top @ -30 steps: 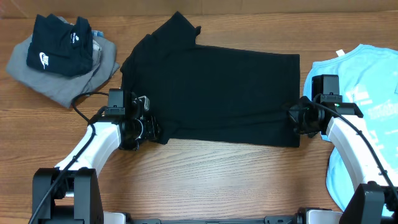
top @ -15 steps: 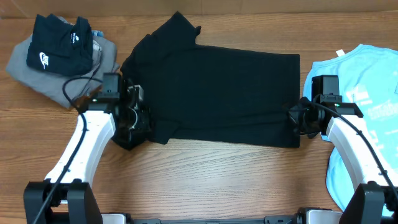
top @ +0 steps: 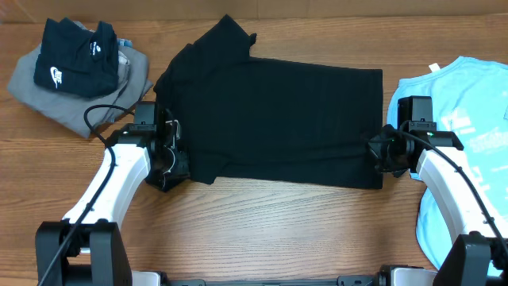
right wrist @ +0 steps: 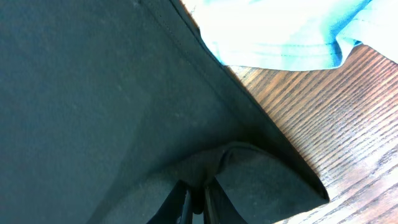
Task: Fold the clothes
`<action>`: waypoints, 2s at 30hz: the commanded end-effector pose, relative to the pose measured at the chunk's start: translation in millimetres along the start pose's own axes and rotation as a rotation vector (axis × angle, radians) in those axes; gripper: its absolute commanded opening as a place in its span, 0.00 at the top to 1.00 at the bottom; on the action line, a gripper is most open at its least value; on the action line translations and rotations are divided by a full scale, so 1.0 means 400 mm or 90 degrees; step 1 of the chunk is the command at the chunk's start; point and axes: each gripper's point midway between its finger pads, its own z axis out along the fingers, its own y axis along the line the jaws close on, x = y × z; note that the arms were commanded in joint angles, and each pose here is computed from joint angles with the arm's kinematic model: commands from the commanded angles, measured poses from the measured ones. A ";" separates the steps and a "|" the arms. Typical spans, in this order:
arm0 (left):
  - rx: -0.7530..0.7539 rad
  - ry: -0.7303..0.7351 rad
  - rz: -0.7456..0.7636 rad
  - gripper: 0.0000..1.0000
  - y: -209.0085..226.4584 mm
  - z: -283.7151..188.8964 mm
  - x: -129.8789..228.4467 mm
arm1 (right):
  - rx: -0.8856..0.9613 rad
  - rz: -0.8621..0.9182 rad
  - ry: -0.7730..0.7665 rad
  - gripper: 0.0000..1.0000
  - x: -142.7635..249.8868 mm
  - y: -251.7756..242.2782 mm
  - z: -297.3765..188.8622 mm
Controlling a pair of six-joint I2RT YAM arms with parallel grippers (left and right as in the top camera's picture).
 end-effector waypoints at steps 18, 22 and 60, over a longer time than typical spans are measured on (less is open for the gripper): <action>0.028 -0.035 0.017 0.96 -0.038 -0.049 -0.092 | -0.014 -0.002 -0.013 0.91 -0.018 0.018 -0.008; 0.029 -0.081 0.024 0.96 -0.048 -0.080 -0.147 | -0.015 -0.002 -0.014 0.89 -0.019 0.018 -0.008; 0.082 -0.266 -0.042 0.00 -0.087 -0.134 -0.325 | -0.017 -0.042 -0.030 0.30 -0.037 0.019 -0.008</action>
